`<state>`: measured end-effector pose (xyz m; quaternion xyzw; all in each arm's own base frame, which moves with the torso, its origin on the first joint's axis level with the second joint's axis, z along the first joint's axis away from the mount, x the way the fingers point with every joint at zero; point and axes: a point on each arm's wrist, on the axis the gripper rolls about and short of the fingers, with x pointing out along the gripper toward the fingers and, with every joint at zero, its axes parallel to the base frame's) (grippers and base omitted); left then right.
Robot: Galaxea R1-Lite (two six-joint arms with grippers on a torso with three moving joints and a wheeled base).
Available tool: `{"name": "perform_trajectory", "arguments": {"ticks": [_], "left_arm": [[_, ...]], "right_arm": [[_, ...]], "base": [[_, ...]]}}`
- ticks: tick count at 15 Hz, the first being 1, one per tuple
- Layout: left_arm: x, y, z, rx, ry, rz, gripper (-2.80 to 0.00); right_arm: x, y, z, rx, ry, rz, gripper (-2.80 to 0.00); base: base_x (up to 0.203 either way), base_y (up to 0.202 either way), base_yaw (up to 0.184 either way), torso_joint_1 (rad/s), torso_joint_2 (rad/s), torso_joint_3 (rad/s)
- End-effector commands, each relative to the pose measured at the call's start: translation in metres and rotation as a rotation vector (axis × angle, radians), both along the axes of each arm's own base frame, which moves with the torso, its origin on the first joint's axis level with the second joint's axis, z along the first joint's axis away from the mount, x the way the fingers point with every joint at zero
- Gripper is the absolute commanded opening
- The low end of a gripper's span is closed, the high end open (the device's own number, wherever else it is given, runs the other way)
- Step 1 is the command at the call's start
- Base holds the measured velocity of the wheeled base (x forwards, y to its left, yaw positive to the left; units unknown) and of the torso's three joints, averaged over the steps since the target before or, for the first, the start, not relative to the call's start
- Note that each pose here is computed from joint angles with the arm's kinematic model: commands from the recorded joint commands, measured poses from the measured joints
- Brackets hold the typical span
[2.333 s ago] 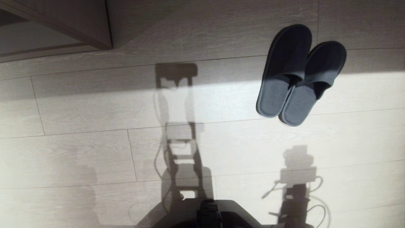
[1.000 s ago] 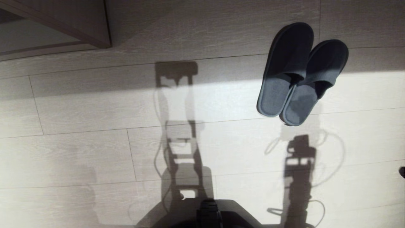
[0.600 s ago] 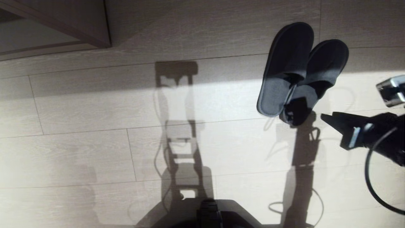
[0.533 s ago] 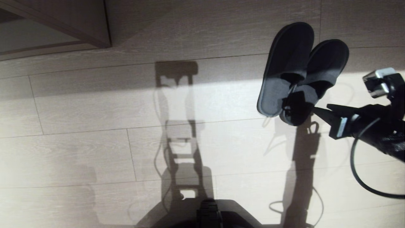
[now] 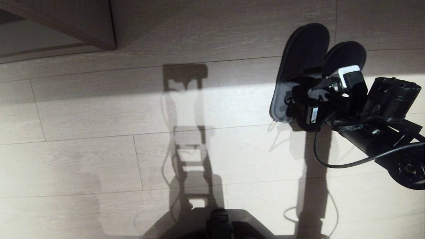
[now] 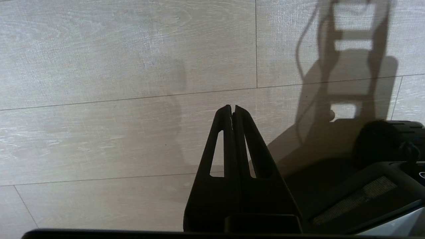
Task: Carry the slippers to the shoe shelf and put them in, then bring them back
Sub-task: Pick up the slippers on the floor
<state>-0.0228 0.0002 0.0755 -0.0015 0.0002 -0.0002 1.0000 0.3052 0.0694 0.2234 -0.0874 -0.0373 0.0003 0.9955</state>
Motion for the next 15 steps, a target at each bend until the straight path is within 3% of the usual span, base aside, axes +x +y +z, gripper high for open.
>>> {"name": "perform_trajectory", "arguments": {"ticks": [1, 4, 7, 10, 15], "left_arm": [[0.0, 0.0, 0.0, 0.0, 0.001, 0.0, -2.8], [0.0, 0.0, 0.0, 0.0, 0.001, 0.0, -2.8], [0.0, 0.0, 0.0, -0.001, 0.001, 0.0, -2.8], [0.0, 0.0, 0.0, 0.0, 0.001, 0.0, -2.8], [0.0, 0.0, 0.0, 0.0, 0.001, 0.0, -2.8]], "right_arm": [[0.008, 0.003, -0.01, -0.006, 0.019, -0.003, 0.0], [0.015, 0.004, -0.004, 0.016, -0.03, -0.029, 0.0], [0.032, 0.008, 0.007, 0.044, -0.154, -0.031, 0.0], [0.037, 0.01, 0.02, 0.023, -0.218, -0.038, 0.0], [0.034, 0.007, 0.024, 0.02, -0.248, -0.058, 0.0]], "base": [[0.0, 0.0, 0.0, 0.0, 0.0, 0.0], [0.0, 0.0, 0.0, 0.0, 0.0, 0.0], [0.0, 0.0, 0.0, 0.0, 0.0, 0.0], [0.0, 0.0, 0.0, 0.0, 0.0, 0.0], [0.0, 0.0, 0.0, 0.0, 0.0, 0.0]]}}
